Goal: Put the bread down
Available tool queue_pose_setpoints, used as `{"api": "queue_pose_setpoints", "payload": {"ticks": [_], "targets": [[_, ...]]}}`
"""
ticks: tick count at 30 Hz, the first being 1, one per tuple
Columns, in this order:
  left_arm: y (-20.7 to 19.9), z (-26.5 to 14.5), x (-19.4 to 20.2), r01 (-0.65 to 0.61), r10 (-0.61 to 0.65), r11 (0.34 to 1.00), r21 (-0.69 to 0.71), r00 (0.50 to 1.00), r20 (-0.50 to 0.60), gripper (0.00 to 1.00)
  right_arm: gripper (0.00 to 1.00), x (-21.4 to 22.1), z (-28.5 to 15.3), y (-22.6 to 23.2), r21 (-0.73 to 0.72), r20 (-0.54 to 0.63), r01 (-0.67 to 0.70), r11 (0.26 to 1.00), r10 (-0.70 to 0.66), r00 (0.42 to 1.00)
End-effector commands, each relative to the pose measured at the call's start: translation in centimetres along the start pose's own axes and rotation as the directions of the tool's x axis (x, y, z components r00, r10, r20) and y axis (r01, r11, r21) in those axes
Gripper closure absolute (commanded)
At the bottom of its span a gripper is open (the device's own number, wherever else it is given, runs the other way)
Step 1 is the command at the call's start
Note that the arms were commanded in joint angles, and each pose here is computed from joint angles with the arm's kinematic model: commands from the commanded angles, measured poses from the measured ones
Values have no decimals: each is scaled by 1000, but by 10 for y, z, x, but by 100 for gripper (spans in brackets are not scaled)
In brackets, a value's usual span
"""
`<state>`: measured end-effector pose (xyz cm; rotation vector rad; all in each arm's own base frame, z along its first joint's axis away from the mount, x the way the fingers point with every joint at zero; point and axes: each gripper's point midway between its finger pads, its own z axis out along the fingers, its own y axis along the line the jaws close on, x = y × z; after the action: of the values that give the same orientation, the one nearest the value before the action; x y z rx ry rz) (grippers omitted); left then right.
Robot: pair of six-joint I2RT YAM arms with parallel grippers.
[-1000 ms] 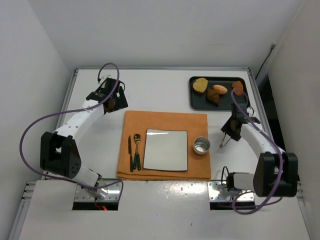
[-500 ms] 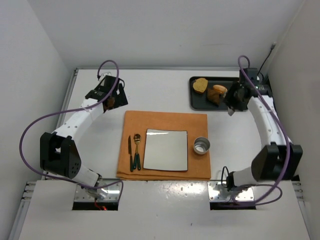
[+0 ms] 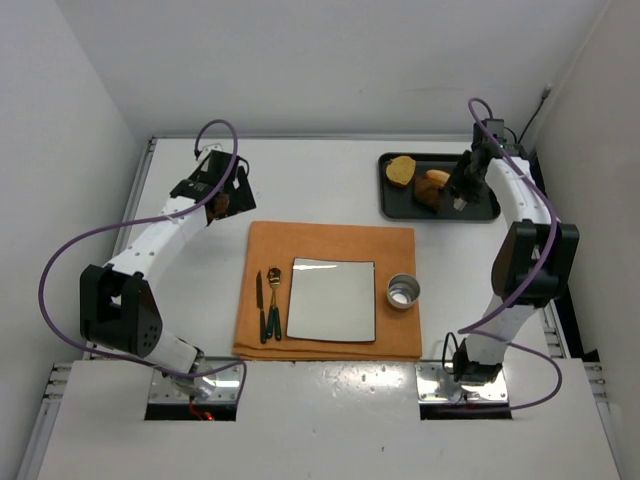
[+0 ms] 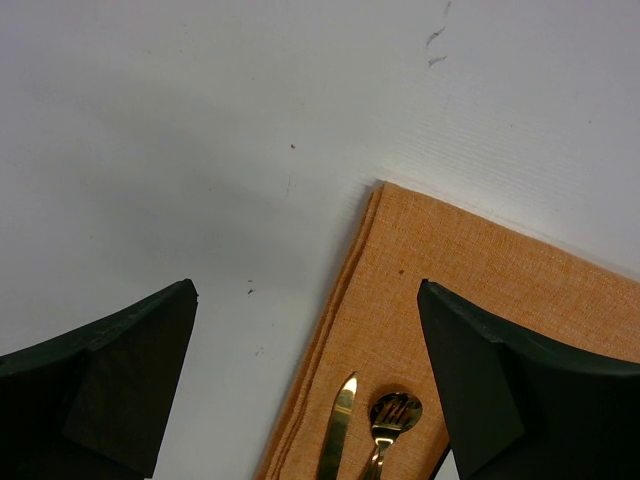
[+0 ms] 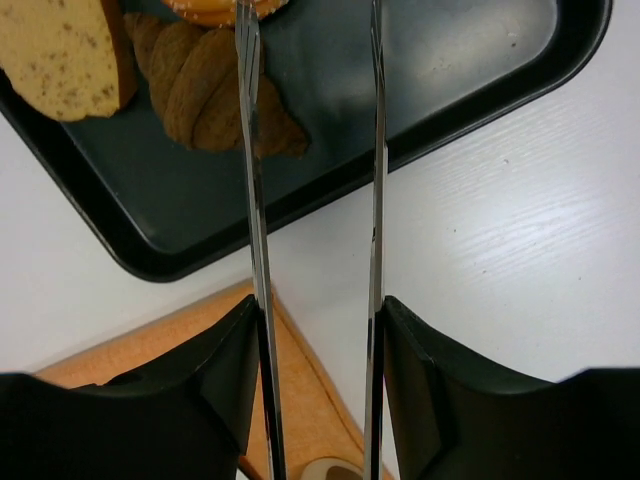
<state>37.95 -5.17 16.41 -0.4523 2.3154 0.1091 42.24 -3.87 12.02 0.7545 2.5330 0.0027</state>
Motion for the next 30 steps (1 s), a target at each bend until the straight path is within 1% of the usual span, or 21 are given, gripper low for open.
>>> {"api": "queue_pose_setpoints", "payload": {"ticks": [1, 3, 5, 7, 9, 10, 11, 13, 14, 16, 22, 29, 30], "targets": [[-3, -14, -13, 16, -17, 1000, 27, 999, 46, 1, 51, -43, -16, 4, -47, 129, -72, 996, 78, 989], [-3, -14, -13, 16, -17, 1000, 27, 999, 46, 1, 51, -44, -9, -5, -16, 128, -85, 996, 86, 988], [-3, -14, -13, 16, -17, 1000, 27, 999, 46, 1, 51, -55, -7, -11, 9, 153, -98, 995, 96, 984], [-3, -14, -13, 16, -17, 1000, 27, 999, 46, 1, 51, -58, 1, -19, 45, 141, -96, 994, 89, 986], [-3, -14, -13, 16, -17, 1000, 27, 999, 46, 1, 51, -71, 3, -26, 76, 172, -103, 992, 89, 981], [-2, -13, -14, 17, -17, 1000, 19, 999, 50, 1, 51, -69, 12, -27, 90, 150, -85, 992, 71, 986], [-2, -13, -14, 17, -17, 1000, 19, 999, 51, 1, 51, -77, 12, -29, 90, 162, -83, 993, 67, 984], [-2, -13, -14, 17, -17, 1000, 19, 999, 51, 1, 51, -80, 19, -28, 99, 146, -71, 993, 56, 988], [-2, -13, -14, 17, -17, 1000, 19, 999, 51, 1, 49, -93, 17, -28, 94, 170, -69, 993, 53, 984], [-2, -11, -12, 13, -14, 1000, 15, 999, 43, 1, 48, -91, 31, -24, 86, 136, -54, 995, 42, 990], [2, -8, -9, 6, -6, 1000, -12, 999, 37, 1, 48, -98, 42, -25, 87, 126, -42, 995, 30, 992], [3, -2, -6, 8, -8, 1000, -28, 1000, 27, 1, 48, -96, 52, -27, 104, 108, -40, 994, 28, 994], [3, -2, -6, 8, -8, 1000, -28, 1000, 27, 1, 48, -94, 57, -33, 114, 97, -37, 993, 26, 995]]}}
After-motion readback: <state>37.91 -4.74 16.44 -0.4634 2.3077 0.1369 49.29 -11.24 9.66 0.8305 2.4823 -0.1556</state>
